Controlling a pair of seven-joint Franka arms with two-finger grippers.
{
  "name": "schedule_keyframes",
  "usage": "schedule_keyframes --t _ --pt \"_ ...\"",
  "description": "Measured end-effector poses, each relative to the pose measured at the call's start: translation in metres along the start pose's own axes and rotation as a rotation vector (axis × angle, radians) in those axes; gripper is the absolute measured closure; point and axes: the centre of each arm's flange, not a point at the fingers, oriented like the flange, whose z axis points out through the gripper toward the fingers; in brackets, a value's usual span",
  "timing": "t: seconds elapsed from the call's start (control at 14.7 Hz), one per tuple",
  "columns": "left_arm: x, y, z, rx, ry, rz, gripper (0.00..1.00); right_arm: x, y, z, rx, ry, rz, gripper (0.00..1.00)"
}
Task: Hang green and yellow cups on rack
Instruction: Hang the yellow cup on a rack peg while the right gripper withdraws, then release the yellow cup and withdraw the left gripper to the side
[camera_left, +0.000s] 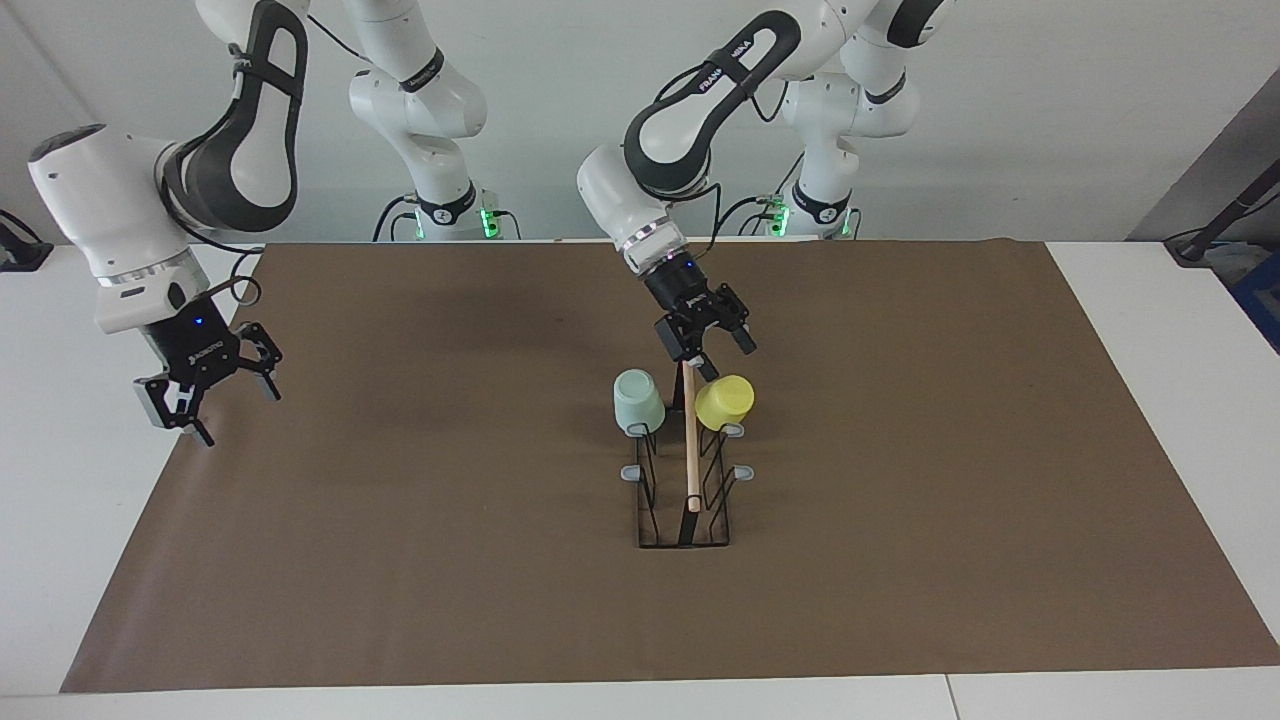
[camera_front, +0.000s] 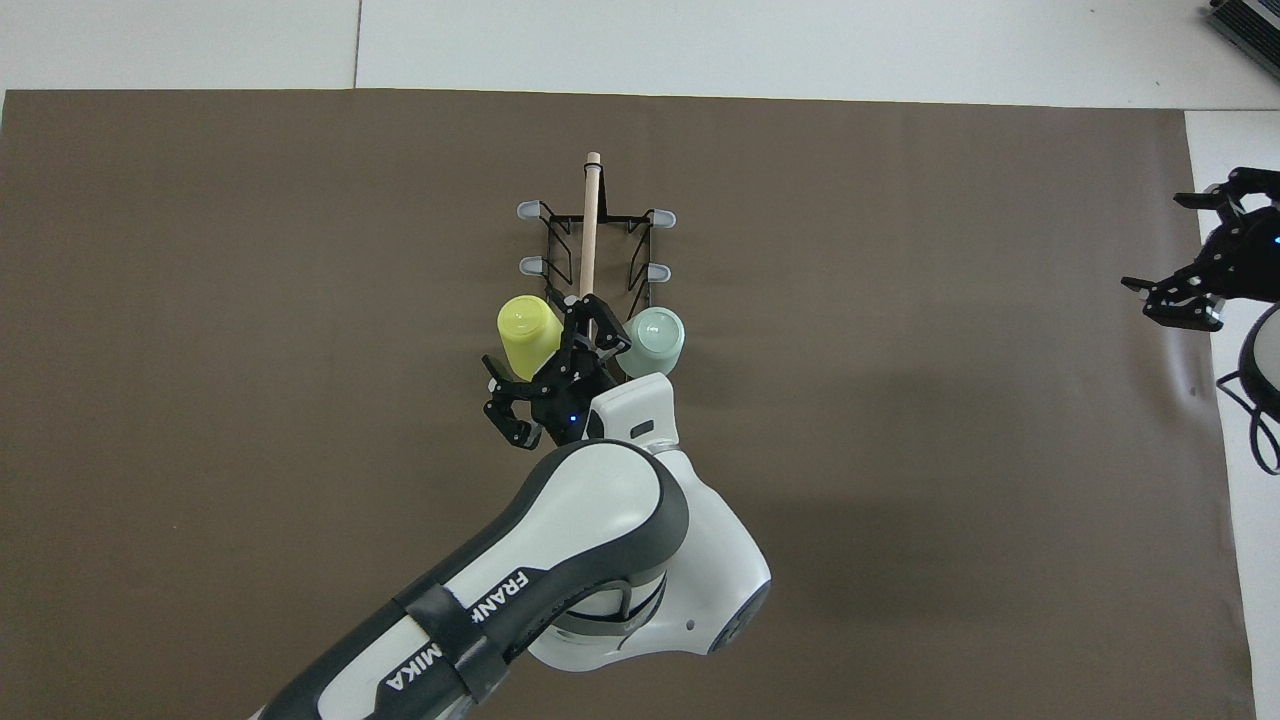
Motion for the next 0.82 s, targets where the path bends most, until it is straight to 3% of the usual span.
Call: schedule_keyframes --t 0.48,0.82 --pt "0.053 -0.006 0.036 0.148 -0.074 0.098 0.0 0.082 -0.033 0.004 -0.04 -0.19 0.17 0.0" --pt "0.101 -0.007 0.1 0.2 -0.233 0.186 0.0 0.142 -0.08 -0.003 -0.054 -0.311 0.393 0.0"
